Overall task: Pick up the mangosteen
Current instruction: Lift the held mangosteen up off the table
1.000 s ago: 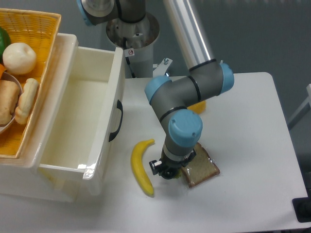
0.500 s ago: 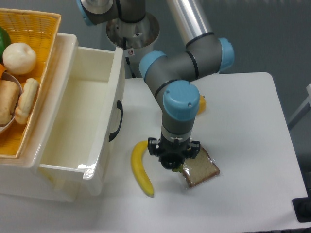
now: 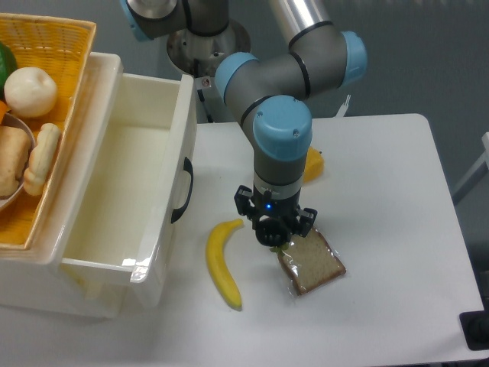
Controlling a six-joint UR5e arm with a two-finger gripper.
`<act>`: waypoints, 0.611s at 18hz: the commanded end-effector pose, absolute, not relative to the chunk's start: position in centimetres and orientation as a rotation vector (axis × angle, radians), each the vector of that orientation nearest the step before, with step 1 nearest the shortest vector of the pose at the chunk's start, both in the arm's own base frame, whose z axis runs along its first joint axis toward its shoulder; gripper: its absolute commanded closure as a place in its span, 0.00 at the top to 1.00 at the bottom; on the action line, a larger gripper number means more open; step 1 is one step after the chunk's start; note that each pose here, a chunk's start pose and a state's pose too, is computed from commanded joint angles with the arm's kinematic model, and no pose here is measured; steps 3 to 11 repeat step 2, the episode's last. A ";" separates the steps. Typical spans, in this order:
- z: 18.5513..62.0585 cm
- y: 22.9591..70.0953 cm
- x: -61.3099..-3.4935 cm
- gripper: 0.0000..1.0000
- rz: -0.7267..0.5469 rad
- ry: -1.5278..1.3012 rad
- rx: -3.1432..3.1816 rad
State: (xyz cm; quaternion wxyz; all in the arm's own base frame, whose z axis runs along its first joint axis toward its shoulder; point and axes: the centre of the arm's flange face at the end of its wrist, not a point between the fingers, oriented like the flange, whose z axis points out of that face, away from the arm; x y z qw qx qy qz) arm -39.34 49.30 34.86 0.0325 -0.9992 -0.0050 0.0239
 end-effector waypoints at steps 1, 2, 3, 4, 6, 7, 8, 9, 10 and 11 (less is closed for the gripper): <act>34.9 49.3 -39.3 0.44 0.074 -0.013 -3.076; 34.9 49.2 -39.4 0.44 0.075 -0.015 -3.077; 34.9 49.2 -39.4 0.44 0.075 -0.015 -3.077; 34.9 49.2 -39.4 0.44 0.075 -0.015 -3.077; 34.9 49.2 -39.4 0.44 0.075 -0.015 -3.077; 34.9 49.2 -39.4 0.44 0.075 -0.015 -3.077; 34.9 49.2 -39.4 0.44 0.075 -0.015 -3.077; 34.9 49.2 -39.4 0.44 0.075 -0.015 -3.077; 34.9 49.2 -39.4 0.44 0.075 -0.015 -3.077; 34.9 49.2 -39.4 0.44 0.075 -0.015 -3.077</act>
